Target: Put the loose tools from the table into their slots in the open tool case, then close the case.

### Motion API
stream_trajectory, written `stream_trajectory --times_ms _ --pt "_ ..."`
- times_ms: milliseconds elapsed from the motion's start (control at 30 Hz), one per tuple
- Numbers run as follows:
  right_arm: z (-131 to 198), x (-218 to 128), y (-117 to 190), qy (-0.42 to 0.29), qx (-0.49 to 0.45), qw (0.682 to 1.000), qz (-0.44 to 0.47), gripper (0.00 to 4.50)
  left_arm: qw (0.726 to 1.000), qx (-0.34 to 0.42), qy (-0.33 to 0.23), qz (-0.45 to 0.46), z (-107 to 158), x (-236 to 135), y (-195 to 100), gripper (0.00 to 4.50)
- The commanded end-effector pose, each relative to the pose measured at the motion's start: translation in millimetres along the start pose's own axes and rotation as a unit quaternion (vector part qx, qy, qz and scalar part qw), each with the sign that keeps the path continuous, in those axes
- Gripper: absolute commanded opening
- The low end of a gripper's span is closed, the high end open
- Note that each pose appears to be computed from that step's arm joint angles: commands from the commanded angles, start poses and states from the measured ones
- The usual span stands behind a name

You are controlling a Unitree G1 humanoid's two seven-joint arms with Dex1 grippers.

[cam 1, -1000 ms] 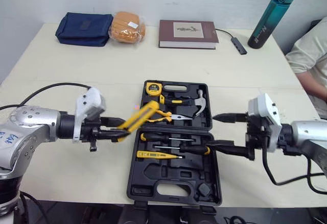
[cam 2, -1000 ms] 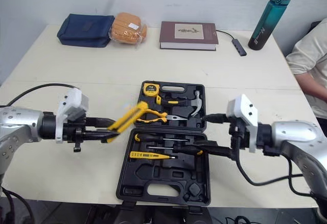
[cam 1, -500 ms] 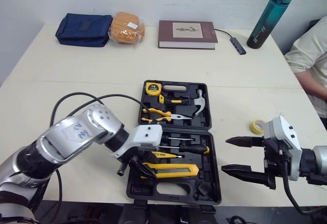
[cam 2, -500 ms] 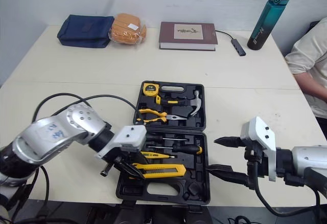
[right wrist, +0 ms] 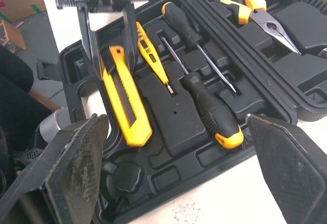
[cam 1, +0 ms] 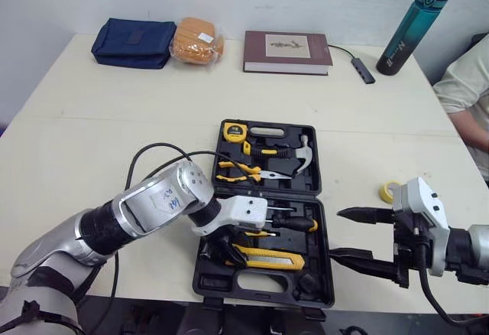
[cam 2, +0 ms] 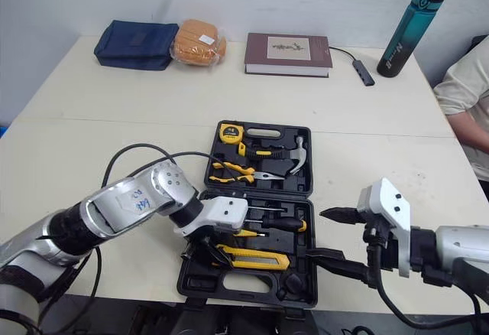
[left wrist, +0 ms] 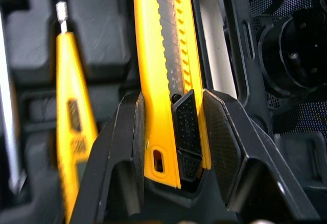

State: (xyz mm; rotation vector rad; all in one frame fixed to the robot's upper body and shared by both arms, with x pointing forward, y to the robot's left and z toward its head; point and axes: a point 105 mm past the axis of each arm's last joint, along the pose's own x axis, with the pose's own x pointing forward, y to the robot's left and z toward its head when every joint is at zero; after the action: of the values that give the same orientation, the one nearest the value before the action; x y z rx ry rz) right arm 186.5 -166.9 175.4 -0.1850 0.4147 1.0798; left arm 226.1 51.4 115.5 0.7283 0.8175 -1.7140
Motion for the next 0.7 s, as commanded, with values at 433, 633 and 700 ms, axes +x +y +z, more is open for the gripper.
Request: stream_trajectory --times_ms 433,633,700 --pt "9 6 6 -0.023 -0.015 0.999 0.017 4.5 1.0 0.006 0.005 0.025 2 -24 -1 3.27" --pt "9 5 10 -0.025 -0.016 0.999 0.02 4.5 0.993 0.052 -0.092 0.051 10 -41 -5 3.63" --pt "8 7 12 -0.029 -0.017 0.999 0.027 4.5 0.973 0.068 -0.208 0.068 19 -39 -1 3.07"
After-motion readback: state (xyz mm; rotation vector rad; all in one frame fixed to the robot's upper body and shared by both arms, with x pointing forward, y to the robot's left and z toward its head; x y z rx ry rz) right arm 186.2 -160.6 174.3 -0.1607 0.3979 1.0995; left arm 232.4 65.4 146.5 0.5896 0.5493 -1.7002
